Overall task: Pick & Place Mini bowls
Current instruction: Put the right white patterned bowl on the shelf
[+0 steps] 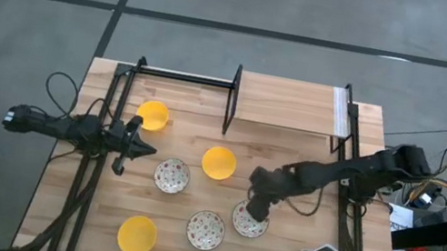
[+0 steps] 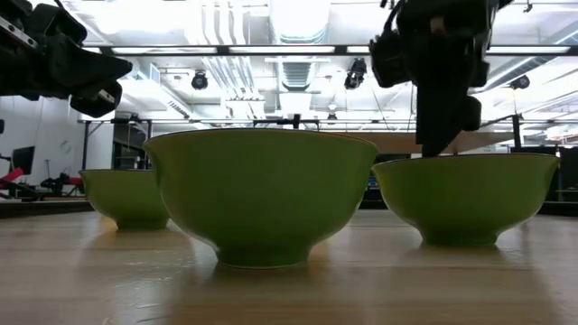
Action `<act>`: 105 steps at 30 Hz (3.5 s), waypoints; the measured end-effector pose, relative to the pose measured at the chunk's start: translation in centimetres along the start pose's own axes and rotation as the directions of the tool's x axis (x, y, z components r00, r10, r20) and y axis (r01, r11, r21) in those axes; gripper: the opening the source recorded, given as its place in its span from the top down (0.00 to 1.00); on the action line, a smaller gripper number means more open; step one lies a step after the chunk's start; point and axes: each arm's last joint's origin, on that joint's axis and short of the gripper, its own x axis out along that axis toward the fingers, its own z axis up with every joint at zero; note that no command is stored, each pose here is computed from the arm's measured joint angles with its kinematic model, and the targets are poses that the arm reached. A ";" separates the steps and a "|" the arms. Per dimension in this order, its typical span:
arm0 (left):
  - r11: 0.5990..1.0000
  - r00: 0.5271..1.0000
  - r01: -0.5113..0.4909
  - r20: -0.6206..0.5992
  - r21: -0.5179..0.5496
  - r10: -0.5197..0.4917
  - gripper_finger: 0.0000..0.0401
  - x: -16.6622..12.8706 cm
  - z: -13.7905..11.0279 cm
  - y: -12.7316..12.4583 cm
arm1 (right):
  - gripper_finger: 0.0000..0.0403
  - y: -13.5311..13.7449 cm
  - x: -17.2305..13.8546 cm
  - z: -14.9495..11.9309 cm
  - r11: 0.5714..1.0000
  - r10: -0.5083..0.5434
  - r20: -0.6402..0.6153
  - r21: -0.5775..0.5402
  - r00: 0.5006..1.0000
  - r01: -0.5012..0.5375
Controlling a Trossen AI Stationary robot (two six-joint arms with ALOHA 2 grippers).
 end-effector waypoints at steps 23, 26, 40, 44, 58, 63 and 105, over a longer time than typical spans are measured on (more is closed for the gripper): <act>1.000 1.000 0.000 0.000 0.000 0.000 1.00 0.0 0.0 0.0 | 0.60 2.3 1.3 1.2 0.953 -0.178 -0.069 -0.261 0.982 0.155; 1.000 1.000 -0.001 0.000 0.000 0.001 1.00 0.0 0.0 0.0 | 0.60 2.0 1.7 1.0 0.950 -0.182 -0.092 -0.273 0.979 0.151; 1.000 1.000 -0.001 0.000 0.000 0.001 1.00 0.0 0.0 0.0 | 0.69 0.6 3.1 -0.2 0.958 -0.200 -0.144 -0.237 0.969 0.162; 1.000 1.000 0.000 0.000 0.000 0.000 1.00 0.0 0.0 0.0 | 0.77 0.8 3.3 -0.1 0.970 -0.158 -0.147 -0.207 0.976 0.126; 1.000 1.000 -0.001 0.000 0.000 0.001 1.00 0.0 0.0 0.0 | 0.97 1.1 2.5 0.9 0.990 -0.100 -0.133 -0.112 0.986 0.085; 1.000 1.000 -0.001 0.000 0.000 0.001 1.00 0.0 0.0 0.0 | 0.97 1.0 0.7 3.0 0.998 -0.059 -0.084 -0.039 0.995 0.056; 1.000 1.000 -0.002 -0.007 0.000 0.002 1.00 0.0 -0.1 0.0 | 0.97 -19.0 -22.4 5.4 0.626 -0.351 0.190 0.776 0.917 0.078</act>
